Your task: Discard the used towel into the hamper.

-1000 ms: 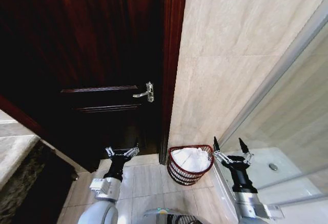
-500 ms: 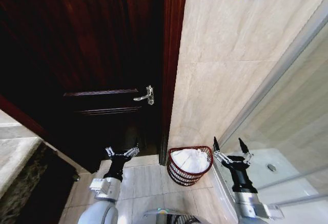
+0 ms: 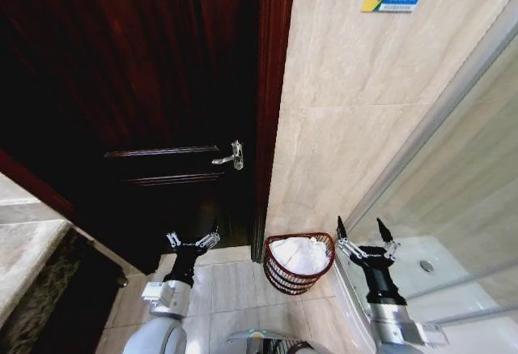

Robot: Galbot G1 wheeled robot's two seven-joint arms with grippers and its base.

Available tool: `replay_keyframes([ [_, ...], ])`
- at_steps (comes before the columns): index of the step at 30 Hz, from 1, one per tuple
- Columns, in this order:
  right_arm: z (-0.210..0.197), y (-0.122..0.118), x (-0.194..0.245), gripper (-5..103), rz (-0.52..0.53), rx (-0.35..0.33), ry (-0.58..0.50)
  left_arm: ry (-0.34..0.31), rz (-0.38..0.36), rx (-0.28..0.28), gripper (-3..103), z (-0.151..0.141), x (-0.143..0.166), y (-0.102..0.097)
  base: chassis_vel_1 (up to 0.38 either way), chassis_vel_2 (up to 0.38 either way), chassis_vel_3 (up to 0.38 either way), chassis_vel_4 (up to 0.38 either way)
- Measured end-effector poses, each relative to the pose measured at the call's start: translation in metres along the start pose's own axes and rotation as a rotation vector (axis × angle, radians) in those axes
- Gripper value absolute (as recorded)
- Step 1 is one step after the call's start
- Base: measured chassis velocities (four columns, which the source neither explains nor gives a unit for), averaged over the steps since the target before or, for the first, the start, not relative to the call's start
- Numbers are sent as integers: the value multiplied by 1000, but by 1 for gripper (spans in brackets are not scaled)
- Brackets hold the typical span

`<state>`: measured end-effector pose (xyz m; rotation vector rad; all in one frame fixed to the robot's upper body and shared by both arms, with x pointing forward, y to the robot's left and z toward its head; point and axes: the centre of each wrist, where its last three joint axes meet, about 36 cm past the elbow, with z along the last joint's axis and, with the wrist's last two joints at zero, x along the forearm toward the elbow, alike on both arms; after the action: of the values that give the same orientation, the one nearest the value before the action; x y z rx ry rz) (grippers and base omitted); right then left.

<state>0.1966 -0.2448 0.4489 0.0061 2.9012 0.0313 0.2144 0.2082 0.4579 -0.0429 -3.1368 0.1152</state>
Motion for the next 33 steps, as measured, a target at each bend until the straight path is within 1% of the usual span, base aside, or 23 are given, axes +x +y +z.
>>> replay_keyframes([
  [33,0,0,0,100,0,0,0,0,0,0,100,0,0,0,0,0,0,0],
])
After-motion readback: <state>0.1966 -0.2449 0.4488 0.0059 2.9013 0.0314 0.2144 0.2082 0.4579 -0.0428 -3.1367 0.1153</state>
